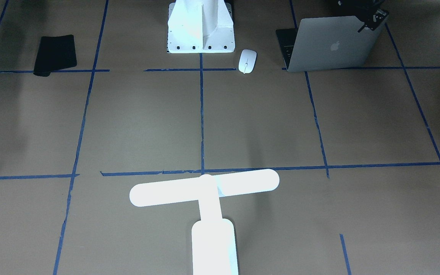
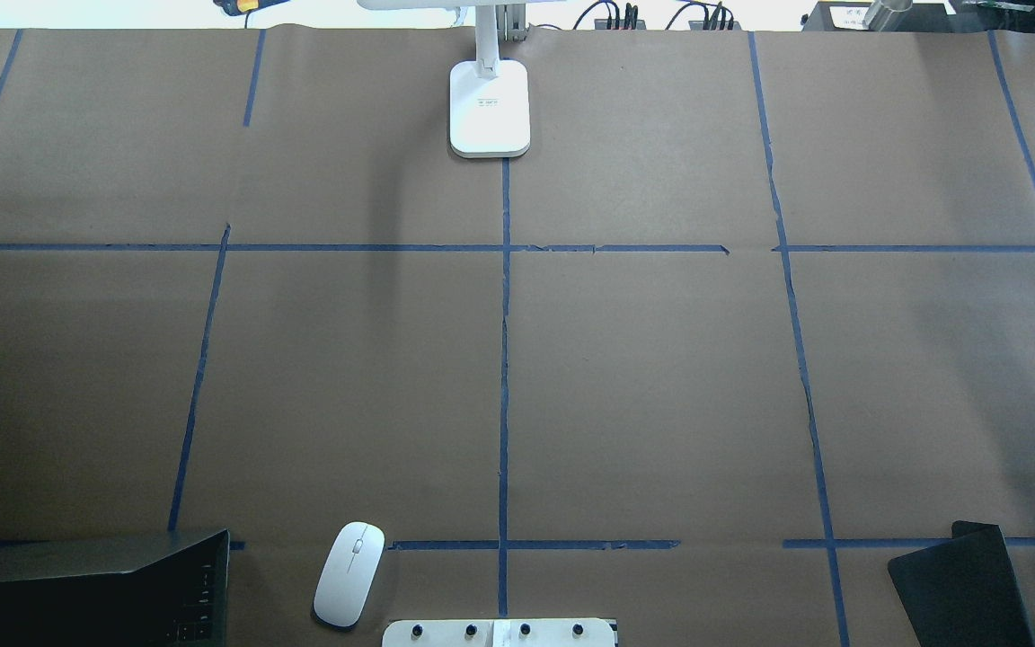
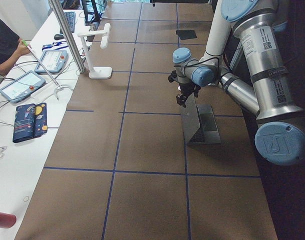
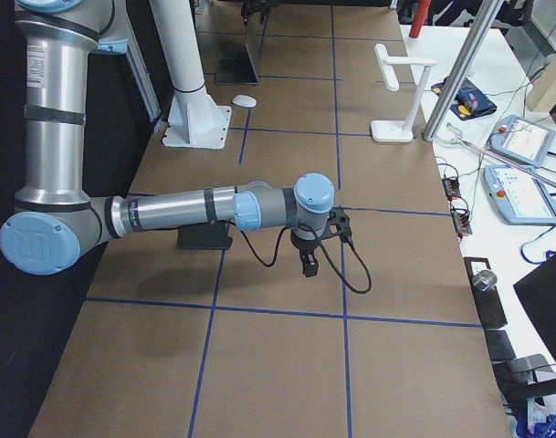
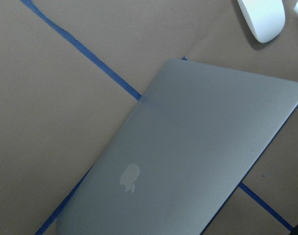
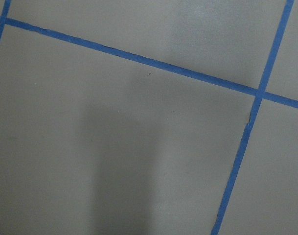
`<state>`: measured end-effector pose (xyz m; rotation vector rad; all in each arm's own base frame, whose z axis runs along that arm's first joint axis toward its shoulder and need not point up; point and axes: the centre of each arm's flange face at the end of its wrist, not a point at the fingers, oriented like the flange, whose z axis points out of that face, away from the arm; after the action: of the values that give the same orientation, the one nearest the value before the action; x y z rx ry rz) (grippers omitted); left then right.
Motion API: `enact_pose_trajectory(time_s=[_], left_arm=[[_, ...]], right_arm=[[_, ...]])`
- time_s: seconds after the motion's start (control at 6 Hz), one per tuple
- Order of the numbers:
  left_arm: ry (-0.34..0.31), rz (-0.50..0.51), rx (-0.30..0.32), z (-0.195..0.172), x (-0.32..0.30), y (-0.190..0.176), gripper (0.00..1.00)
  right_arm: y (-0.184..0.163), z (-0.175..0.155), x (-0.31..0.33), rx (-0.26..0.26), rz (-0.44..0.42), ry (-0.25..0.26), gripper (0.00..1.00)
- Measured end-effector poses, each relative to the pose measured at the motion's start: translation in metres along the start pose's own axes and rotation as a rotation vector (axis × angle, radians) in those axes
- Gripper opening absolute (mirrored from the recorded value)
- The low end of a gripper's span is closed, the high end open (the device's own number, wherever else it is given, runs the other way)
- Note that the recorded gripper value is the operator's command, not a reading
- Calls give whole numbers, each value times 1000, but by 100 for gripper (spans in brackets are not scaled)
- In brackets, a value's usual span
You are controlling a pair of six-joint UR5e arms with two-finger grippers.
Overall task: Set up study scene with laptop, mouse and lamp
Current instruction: 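Carry the closed silver laptop with the left gripper and set it down near the robot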
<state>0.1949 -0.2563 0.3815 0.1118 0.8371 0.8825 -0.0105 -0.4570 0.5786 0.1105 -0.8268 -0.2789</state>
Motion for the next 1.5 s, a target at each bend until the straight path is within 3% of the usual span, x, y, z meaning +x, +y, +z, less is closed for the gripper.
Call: enact_pose_trajectory(time_s=[0.5,1.0,1.5], left_arm=[[-25,-40,34,-12,-14,3,100],[-20,127,-9,-5,-15,13,100],[31,169,-69,16,8,10,98]], right_arm=[[0,0,0,-1,-1,1,100],[3,2,2,-6,5,0,100],[7,5,3,-13,9,-1,100]])
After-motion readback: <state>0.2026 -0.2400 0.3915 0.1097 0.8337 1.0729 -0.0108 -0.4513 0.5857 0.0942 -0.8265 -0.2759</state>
